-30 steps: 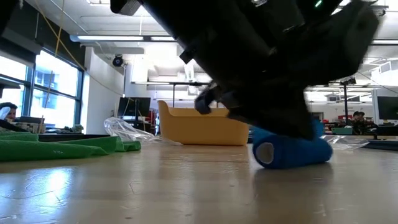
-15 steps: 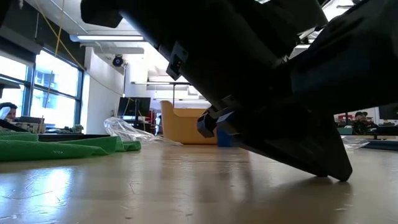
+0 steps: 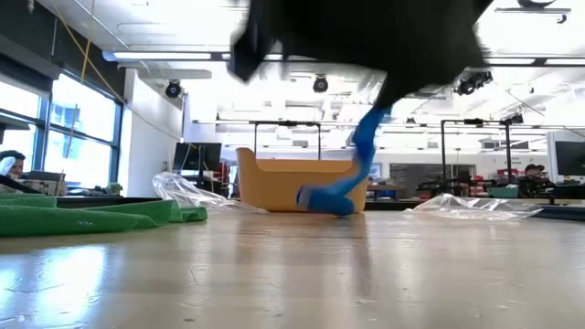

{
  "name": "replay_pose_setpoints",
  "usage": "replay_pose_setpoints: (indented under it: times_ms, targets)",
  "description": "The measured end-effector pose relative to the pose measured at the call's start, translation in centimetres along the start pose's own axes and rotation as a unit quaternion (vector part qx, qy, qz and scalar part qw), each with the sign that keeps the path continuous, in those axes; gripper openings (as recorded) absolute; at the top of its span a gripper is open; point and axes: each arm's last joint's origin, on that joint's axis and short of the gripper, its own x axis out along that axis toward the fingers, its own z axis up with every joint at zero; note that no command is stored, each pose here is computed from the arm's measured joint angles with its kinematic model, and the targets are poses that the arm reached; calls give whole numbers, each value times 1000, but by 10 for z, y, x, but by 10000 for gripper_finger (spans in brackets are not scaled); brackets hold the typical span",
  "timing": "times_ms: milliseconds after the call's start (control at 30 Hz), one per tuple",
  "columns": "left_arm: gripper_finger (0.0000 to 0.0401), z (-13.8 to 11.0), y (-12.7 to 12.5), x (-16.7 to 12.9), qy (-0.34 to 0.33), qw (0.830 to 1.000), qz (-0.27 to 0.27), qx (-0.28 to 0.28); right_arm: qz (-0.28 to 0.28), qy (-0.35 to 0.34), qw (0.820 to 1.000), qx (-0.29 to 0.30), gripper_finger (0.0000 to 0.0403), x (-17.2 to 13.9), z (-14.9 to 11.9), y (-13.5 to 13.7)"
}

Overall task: Roll bandage
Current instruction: Roll the blue bandage

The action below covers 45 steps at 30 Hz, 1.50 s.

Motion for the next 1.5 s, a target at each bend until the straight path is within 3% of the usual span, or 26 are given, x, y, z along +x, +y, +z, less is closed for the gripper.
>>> replay_pose_setpoints:
  times_ms: [200, 333, 567, 833, 1033, 1200, 1300, 1500]
  targets:
    - [62, 7, -9, -26, -65, 997, 38, 2, 51, -119, 992, 8, 0, -68, 2, 9]
    - [62, 15, -11, -31, -93, 995, 46, -12, 84, -165, 983, 18, 0, -91, 1, 15]
    - [62, 18, -6, -24, -100, 993, 69, -9, 143, -197, 970, 2, 0, -108, 1, 33]
    - [62, 18, -4, -16, -65, 997, 30, 12, 176, -172, 969, 33, 0, -103, 0, 48]
    - [63, 21, 0, -18, -78, 994, 64, 31, 150, -146, 978, 11, 0, -86, 1, 67]
    - [63, 28, -4, -36, -107, 989, 86, 53, 33, -167, 985, 26, 0, -90, 1, 64]
    - [62, 28, -5, -39, -116, 986, 99, 61, -34, -191, 979, 62, 0, -102, 9, 54]
    - [62, 27, -5, -41, -123, 986, 107, 47, -25, -216, 976, 20, 0, -122, 14, 61]
